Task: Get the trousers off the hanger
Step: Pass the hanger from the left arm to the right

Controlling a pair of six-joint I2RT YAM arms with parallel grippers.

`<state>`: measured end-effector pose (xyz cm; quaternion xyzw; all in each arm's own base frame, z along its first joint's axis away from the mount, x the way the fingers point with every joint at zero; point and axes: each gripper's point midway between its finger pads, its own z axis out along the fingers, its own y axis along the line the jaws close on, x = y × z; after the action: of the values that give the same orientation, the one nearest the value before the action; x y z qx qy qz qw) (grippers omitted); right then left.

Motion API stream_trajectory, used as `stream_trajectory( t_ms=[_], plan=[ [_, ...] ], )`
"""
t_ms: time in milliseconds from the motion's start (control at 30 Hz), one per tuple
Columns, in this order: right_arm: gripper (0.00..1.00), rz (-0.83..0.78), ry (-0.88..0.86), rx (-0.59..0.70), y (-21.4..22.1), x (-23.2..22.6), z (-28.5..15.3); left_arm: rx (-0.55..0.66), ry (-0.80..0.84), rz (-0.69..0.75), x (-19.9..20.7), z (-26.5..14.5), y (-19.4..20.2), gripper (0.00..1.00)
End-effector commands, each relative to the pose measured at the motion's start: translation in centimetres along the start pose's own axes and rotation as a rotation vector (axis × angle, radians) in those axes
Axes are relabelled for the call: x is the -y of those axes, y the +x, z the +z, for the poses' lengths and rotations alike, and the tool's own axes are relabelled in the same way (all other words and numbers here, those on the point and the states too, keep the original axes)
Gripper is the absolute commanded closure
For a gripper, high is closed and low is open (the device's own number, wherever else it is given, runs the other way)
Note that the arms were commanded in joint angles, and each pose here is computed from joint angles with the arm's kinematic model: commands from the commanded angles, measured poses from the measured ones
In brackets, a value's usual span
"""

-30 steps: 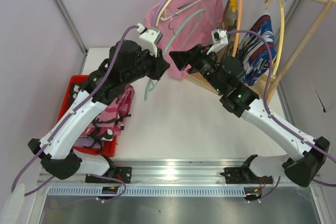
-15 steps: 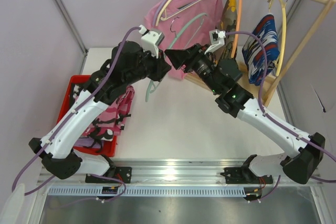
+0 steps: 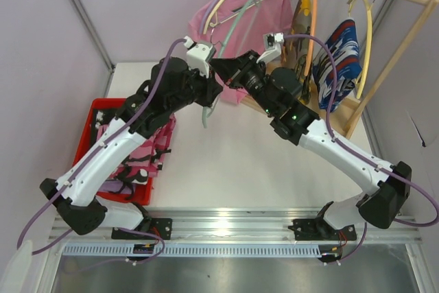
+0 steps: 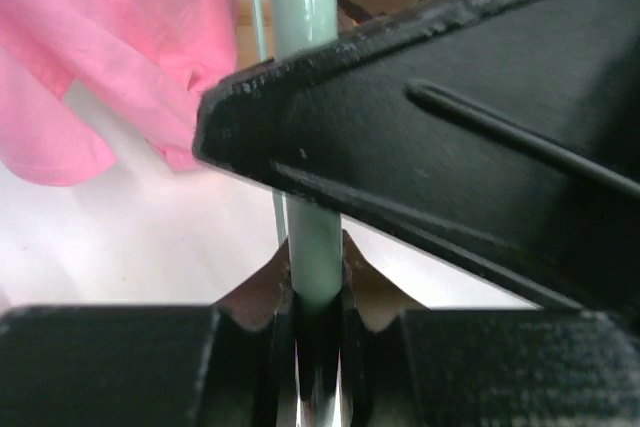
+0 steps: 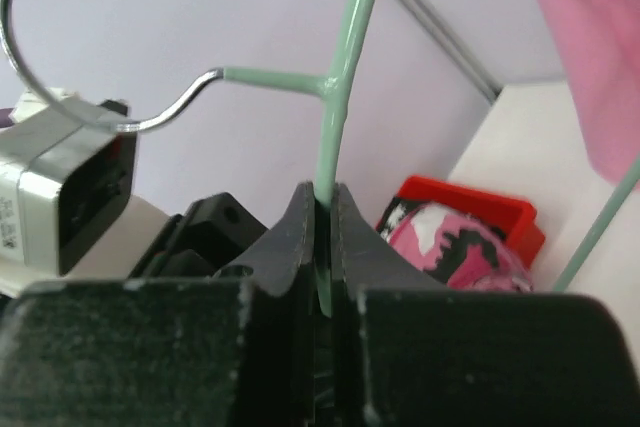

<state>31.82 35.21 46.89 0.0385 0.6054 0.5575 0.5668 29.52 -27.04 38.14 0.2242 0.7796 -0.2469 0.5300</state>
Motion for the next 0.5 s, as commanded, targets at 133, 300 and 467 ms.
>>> stream_trajectory(
  t_ms=[133,300,467],
  plan=[
    [1.0,0.202,0.068,0.136,-3.2,0.0,0.5,0.241,-0.045,0.042,-0.8,-1.9,-3.1,0.88],
    [1.0,0.341,0.1,0.185,-4.1,0.2,0.5,0.439,0.015,0.068,-0.1,-5.2,-4.3,0.46],
    [1.0,0.394,0.094,0.211,-4.7,-0.4,0.7,0.417,-0.015,0.112,-0.8,-4.9,-3.2,0.33]
  ],
)
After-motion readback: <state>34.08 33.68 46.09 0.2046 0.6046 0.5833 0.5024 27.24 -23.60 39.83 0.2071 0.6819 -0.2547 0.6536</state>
